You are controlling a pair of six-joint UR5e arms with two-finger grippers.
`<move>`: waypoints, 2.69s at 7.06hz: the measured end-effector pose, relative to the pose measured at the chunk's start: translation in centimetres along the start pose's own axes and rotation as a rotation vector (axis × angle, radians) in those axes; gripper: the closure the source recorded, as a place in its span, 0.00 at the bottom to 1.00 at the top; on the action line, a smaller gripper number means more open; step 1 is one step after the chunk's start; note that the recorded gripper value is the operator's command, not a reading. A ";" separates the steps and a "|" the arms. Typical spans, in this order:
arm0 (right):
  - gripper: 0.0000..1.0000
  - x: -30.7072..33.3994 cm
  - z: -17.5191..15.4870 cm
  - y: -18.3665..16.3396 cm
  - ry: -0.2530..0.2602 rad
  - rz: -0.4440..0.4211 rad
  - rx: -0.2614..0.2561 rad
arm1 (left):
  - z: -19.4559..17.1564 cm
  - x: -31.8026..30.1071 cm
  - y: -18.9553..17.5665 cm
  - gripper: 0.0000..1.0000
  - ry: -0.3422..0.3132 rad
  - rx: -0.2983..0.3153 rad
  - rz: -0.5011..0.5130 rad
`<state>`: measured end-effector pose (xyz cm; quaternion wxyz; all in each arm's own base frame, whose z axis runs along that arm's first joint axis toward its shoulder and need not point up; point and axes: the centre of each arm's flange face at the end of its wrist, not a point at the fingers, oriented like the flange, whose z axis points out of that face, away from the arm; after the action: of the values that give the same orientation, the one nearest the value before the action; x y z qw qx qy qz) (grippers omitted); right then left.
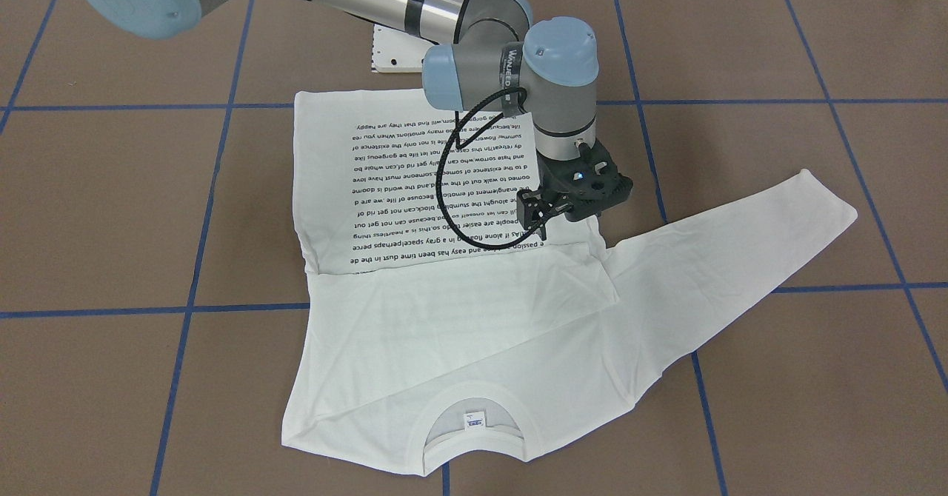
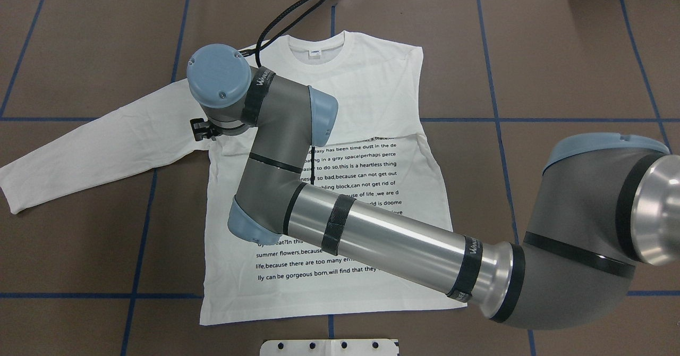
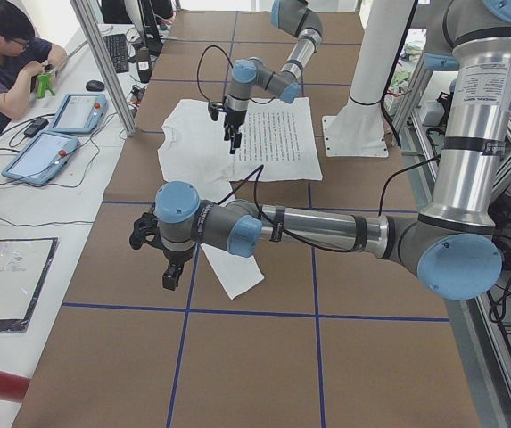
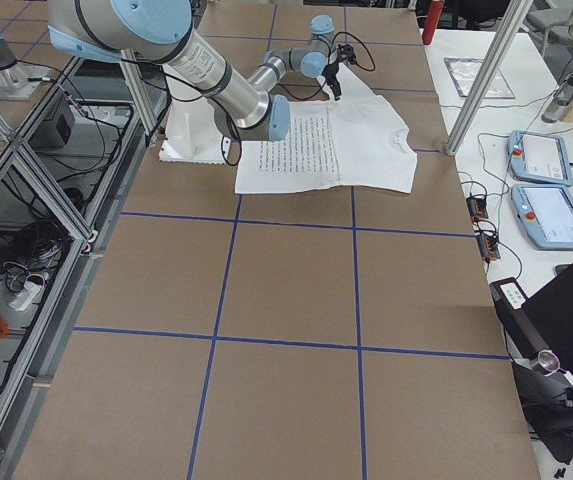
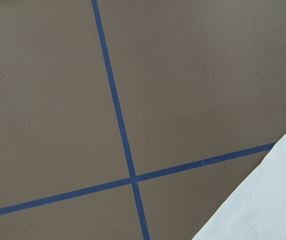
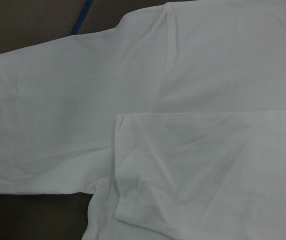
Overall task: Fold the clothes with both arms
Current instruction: 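Open the right gripper on the chest and withdraw it upward, then move the left gripper to the other sleeve cuff and grasp it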
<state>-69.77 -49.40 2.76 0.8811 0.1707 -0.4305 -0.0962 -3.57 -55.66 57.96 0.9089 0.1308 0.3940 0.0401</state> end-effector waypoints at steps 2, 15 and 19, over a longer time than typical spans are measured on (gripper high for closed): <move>0.00 2.9 -4.7 -0.3 0.106 0.064 -0.109 | 3.7 3.8 1.0 0.01 -0.008 0.044 -0.125; 0.00 43.8 -16.1 6.7 0.205 0.295 -0.215 | 18.6 8.9 20.6 0.03 -0.083 0.017 -0.261; 0.00 43.4 -16.2 6.5 0.198 0.290 -0.210 | 19.2 8.9 20.4 0.04 -0.085 0.010 -0.245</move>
<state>-30.27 -53.55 27.47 0.9366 0.0227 -0.3495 0.0047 17.11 -38.41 69.70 0.9221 0.0880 0.3686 -0.0787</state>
